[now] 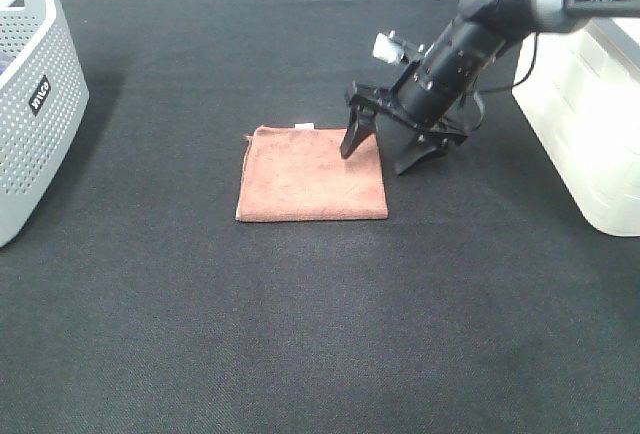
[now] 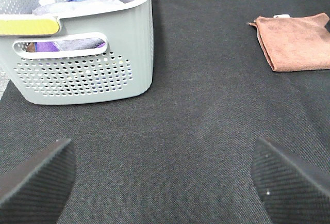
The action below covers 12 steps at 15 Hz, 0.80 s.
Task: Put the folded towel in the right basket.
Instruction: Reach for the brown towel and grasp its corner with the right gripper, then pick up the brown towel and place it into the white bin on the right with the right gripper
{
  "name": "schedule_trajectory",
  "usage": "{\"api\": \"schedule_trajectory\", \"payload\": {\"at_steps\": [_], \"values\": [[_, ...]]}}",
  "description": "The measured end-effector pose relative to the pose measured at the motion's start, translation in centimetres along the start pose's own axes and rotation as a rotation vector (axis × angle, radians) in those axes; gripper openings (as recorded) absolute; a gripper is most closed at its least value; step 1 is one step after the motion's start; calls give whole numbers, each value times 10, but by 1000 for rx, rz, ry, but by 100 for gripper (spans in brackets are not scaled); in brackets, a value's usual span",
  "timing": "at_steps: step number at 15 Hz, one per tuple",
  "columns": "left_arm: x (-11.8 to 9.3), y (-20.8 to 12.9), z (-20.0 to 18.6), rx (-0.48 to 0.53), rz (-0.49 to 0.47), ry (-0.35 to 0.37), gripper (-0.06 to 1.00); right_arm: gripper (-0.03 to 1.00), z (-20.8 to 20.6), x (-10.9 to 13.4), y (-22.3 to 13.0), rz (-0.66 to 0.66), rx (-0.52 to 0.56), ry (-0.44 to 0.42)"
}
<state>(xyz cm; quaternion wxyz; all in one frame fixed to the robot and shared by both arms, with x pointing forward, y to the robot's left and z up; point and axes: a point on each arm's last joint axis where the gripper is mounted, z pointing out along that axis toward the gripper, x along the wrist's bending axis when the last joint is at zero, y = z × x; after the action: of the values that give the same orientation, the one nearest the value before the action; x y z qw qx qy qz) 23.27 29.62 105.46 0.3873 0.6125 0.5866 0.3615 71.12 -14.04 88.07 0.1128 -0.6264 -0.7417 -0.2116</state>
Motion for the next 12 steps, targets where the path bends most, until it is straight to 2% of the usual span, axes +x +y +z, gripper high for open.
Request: {"api": "schedule_trajectory", "payload": {"at_steps": [2, 4, 5, 7, 8, 10, 12], "values": [[0, 0, 0, 0, 0, 0, 87, 73, 7, 2, 0, -11, -1, 52], [0, 0, 0, 0, 0, 0, 87, 58, 15, 7, -1, -20, -7, 77], [0, 0, 0, 0, 0, 0, 87, 47, 21, 12, -1, -36, -14, 72], [0, 0, 0, 0, 0, 0, 87, 16, 26, 18, -1, -78, -15, 39], [0, 0, 0, 0, 0, 0, 87, 5, 23, 20, 3, -103, -12, 24], [0, 0, 0, 0, 0, 0, 87, 4, 18, 22, 7, -125, -9, 7], [0, 0, 0, 0, 0, 0, 87, 4, -5, 35, 21, -177, -25, -4]]}}
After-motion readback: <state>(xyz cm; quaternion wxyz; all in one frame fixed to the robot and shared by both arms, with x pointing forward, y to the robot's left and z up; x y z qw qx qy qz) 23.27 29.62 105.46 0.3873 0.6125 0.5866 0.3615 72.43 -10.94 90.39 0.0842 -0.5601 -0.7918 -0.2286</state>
